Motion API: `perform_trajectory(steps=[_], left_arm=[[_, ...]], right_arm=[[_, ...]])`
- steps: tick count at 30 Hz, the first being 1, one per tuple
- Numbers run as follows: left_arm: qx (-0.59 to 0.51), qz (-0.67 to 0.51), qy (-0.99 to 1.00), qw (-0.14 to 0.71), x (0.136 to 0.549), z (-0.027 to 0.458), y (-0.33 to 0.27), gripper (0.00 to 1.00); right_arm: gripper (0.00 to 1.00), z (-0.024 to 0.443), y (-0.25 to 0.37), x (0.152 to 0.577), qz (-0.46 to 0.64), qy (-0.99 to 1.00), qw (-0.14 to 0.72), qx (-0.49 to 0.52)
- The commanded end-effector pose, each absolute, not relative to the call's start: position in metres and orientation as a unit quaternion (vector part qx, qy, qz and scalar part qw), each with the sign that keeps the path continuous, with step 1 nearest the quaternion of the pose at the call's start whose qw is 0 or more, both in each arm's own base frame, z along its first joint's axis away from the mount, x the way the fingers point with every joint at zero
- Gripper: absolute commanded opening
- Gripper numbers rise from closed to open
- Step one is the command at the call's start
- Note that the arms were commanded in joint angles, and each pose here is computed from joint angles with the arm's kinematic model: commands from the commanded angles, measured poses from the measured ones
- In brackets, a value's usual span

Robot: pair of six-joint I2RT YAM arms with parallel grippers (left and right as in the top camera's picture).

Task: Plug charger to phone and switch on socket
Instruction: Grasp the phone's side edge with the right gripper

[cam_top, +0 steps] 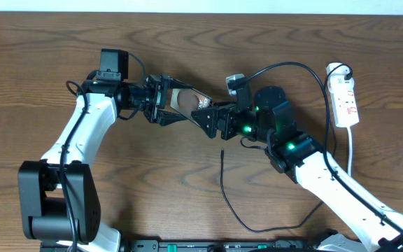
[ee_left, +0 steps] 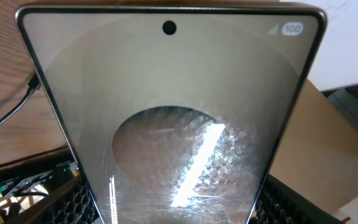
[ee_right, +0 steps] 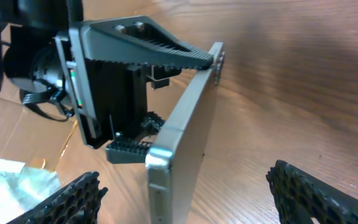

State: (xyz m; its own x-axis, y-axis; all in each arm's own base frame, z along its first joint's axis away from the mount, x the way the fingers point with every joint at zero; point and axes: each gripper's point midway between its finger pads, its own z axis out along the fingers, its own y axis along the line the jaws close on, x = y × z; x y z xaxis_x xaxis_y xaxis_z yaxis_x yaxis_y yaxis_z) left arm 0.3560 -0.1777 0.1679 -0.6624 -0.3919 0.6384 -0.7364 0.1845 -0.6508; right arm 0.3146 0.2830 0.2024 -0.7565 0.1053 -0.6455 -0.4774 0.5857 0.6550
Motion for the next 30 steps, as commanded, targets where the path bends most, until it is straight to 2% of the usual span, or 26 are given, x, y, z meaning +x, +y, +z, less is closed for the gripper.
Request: perform_trajectory(steps=[1, 10, 20, 30], left_arm=[[0.349, 0.536, -0.753, 0.155, 0.358, 0.189, -0.182, 0.08], [0.347, 0.521, -0.765, 0.149, 0.356, 0.183, -0.19, 0.07], [0.343, 0.511, -0.773, 0.154, 0.351, 0.18, -0.202, 0.07], [0.342, 0.511, -0.773, 0.154, 0.351, 0.18, -0.202, 0.07]], right_arm=[[0.85, 0.207, 0.286, 0.319, 0.44, 0.827, 0.335, -0.1], [0.79, 0.198, 0.292, 0.317, 0.438, 0.835, 0.323, -0.088], [0.66, 0.185, 0.294, 0.319, 0.433, 0.844, 0.307, -0.078], [0.59, 0.175, 0.295, 0.321, 0.43, 0.85, 0.296, -0.071]])
